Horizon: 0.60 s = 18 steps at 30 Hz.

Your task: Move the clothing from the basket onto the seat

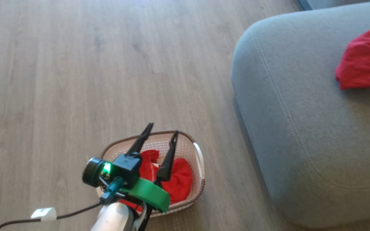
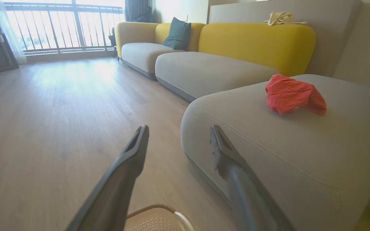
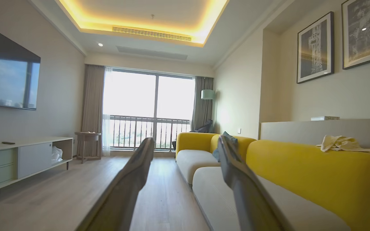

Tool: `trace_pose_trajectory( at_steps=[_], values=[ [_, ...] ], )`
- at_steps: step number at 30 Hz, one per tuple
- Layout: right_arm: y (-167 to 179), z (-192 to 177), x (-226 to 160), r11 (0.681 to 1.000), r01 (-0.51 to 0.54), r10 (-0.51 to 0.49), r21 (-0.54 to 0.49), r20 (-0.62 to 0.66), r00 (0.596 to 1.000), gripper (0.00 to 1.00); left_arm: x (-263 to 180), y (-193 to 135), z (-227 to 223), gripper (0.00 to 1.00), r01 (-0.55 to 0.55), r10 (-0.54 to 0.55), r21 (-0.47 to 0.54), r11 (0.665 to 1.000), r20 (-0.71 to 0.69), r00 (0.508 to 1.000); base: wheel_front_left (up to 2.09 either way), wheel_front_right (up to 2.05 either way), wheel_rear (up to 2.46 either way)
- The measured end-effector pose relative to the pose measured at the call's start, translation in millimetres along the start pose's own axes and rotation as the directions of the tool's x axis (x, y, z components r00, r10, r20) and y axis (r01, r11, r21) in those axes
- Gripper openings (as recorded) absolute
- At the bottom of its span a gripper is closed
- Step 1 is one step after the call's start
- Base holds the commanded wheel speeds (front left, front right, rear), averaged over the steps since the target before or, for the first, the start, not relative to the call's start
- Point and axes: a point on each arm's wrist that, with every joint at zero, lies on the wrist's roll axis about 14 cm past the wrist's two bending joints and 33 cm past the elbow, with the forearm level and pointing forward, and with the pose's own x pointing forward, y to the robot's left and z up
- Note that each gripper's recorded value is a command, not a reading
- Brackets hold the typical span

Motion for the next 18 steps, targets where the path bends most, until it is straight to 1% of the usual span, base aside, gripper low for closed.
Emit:
trace_pose_trajectory(
  at_steps=[4, 8, 9, 10, 11, 12, 13, 16, 18],
  values=[
    [47.0, -17.6, -21.1, 0.992, -0.1, 0.103, 0.075, -0.028, 0.994, 1.0, -8.0, 26.9, 13.8, 1.0, -0.107, 0.107, 0.025, 0.994, 0.036, 0.994, 0.0, 0.0, 0.0],
    [88.3, -44.6, -46.9, 0.973, -0.17, 0.186, 0.154, -0.096, 0.978, 1.0, -27.1, 64.6, 19.3, 1.0, -0.275, 0.273, 0.048, 0.96, 0.048, 0.961, 0.0, 0.0, 0.0],
    [88.3, -44.6, -46.9, 0.973, -0.17, 0.186, 0.154, -0.096, 0.978, 1.0, -27.1, 64.6, 19.3, 1.0, -0.275, 0.273, 0.048, 0.96, 0.048, 0.961, 0.0, 0.0, 0.0],
    [109.8, -60.3, -61.2, 0.96, -0.208, 0.236, 0.186, -0.142, 0.961, 1.0, -39.1, 75.7, 17.6, 1.0, -0.334, 0.332, 0.058, 0.941, 0.042, 0.942, 0.0, 0.0, 0.0],
    [118.8, -67.0, -67.7, 0.954, -0.217, 0.252, 0.208, -0.161, 0.954, 1.0, -44.2, 79.8, 17.6, 1.0, -0.356, 0.354, 0.061, 0.933, 0.041, 0.934, 0.0, 0.0, 0.0],
    [118.8, -67.0, -67.7, 0.954, -0.217, 0.252, 0.208, -0.161, 0.954, 1.0, -44.2, 79.8, 17.6, 1.0, -0.356, 0.354, 0.061, 0.933, 0.041, 0.934, 0.0, 0.0, 0.0],
    [126.5, -73.1, -73.7, 0.948, -0.222, 0.265, 0.228, -0.179, 0.948, 1.0, -49.3, 84.4, 18.2, 1.0, -0.379, 0.376, 0.066, 0.923, 0.042, 0.925, 0.0, 0.0, 0.0],
    [147.5, -86.0, -89.5, 0.932, -0.251, 0.309, 0.261, -0.217, 0.926, 1.0, -63.8, 101.1, 23.5, 1.0, -0.457, 0.453, 0.077, 0.886, 0.057, 0.889, 0.0, 0.0, 0.0],
    [158.5, -91.2, -97.3, 0.923, -0.247, 0.32, 0.295, -0.232, 0.919, 1.0, -74.0, 107.8, 24.4, 1.0, -0.494, 0.49, 0.082, 0.866, 0.06, 0.87, 0.0, 0.0, 0.0]
  ],
)
